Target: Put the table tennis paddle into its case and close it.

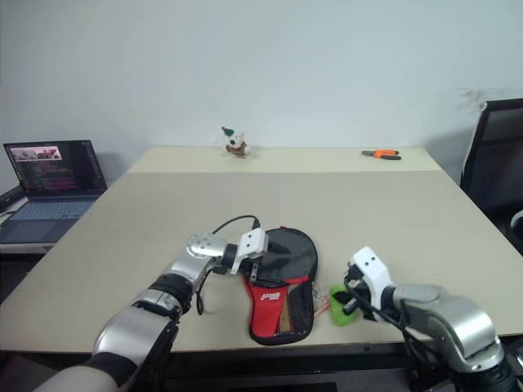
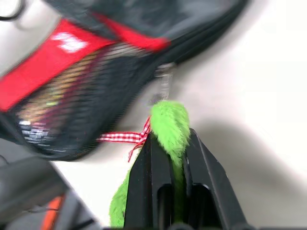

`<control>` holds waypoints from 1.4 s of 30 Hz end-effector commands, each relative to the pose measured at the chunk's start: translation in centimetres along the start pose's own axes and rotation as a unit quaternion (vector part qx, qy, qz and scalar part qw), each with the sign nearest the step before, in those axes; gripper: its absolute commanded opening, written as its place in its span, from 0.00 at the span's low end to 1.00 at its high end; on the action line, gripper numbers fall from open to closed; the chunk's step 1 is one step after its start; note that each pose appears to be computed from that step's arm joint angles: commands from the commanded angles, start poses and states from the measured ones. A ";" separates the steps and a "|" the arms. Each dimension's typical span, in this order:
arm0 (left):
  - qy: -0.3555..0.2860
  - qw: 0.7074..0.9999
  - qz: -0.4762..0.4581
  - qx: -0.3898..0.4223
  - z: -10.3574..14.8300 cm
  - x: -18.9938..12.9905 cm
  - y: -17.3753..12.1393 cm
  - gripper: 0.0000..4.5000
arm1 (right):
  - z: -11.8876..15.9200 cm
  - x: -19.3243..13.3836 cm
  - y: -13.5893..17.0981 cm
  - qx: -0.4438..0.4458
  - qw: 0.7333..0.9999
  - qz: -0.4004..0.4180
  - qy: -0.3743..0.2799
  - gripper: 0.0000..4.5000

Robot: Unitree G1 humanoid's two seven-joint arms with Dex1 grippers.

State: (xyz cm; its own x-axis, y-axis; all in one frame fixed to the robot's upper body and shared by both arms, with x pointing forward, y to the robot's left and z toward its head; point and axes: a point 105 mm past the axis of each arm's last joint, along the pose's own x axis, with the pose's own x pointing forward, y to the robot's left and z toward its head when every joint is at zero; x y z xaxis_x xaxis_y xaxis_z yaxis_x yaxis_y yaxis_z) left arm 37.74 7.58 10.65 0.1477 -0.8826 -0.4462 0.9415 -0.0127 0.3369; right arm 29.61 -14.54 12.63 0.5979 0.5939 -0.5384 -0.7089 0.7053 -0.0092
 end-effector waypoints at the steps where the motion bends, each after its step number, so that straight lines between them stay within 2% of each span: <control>1: 0.074 0.993 -0.086 -0.041 -4.0 0.5 -3.8 1.00 | 1.8 -0.8 -0.5 -0.046 0.999 0.011 -0.018 0.00; 8: 0.085 0.992 -0.085 -0.043 -4.4 1.0 -4.0 1.00 | 2.6 -1.4 -0.2 -0.093 0.995 0.040 -0.012 0.00; 19: 0.090 0.991 -0.077 -0.056 -4.8 1.6 -4.1 1.00 | 0.1 -3.9 6.3 -0.131 0.978 0.164 0.021 0.00; 32: 0.095 0.992 -0.066 -0.053 -4.8 2.3 -4.0 1.00 | -2.4 -5.7 11.5 -0.132 0.954 0.263 0.053 0.00; 42: 0.093 0.994 -0.028 -0.050 -4.1 2.7 -2.6 1.00 | -2.9 -5.7 16.2 -0.099 0.938 0.331 0.024 0.00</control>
State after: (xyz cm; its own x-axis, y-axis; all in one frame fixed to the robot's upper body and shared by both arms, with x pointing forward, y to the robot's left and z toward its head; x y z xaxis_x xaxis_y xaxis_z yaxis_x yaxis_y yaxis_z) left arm 38.08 6.20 9.26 0.1823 -0.8626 -0.4720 0.9464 0.0239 0.3220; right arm 16.37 -9.51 12.72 0.1191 0.8142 -0.5683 -0.9641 0.2316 0.1297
